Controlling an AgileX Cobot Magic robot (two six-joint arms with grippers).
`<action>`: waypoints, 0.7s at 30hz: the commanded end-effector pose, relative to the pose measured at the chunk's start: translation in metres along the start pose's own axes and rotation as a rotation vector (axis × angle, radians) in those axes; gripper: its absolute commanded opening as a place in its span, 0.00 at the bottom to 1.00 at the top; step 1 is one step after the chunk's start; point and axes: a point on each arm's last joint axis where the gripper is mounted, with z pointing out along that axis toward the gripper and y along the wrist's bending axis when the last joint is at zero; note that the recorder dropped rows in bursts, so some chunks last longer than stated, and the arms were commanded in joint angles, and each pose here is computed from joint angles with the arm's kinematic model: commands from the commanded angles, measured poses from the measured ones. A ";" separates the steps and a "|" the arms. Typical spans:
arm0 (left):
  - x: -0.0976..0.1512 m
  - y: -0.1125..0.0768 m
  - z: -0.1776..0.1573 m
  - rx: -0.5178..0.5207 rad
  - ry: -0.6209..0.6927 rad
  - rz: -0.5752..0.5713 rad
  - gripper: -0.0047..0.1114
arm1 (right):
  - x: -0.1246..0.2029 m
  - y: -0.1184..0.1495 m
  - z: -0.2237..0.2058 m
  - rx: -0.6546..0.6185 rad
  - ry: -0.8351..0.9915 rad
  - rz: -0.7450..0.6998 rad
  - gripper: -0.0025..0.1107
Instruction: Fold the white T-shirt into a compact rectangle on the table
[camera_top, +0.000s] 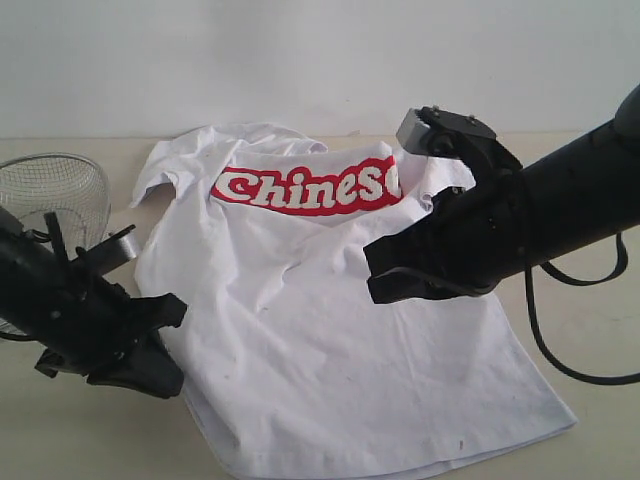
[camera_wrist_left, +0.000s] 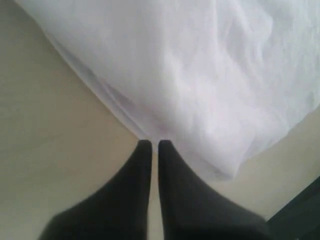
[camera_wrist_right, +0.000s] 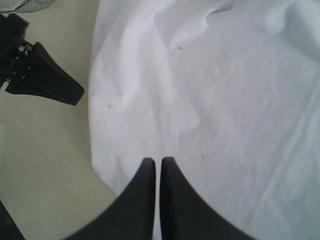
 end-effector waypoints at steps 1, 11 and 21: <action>0.003 0.002 0.000 -0.040 0.047 0.022 0.08 | -0.001 0.000 -0.001 0.005 -0.005 -0.011 0.02; -0.017 0.002 0.004 -0.047 -0.021 0.022 0.08 | -0.001 0.000 -0.001 0.006 -0.006 -0.015 0.02; -0.053 -0.010 -0.004 -0.023 -0.080 0.076 0.08 | 0.000 0.001 -0.001 -0.005 0.006 -0.015 0.02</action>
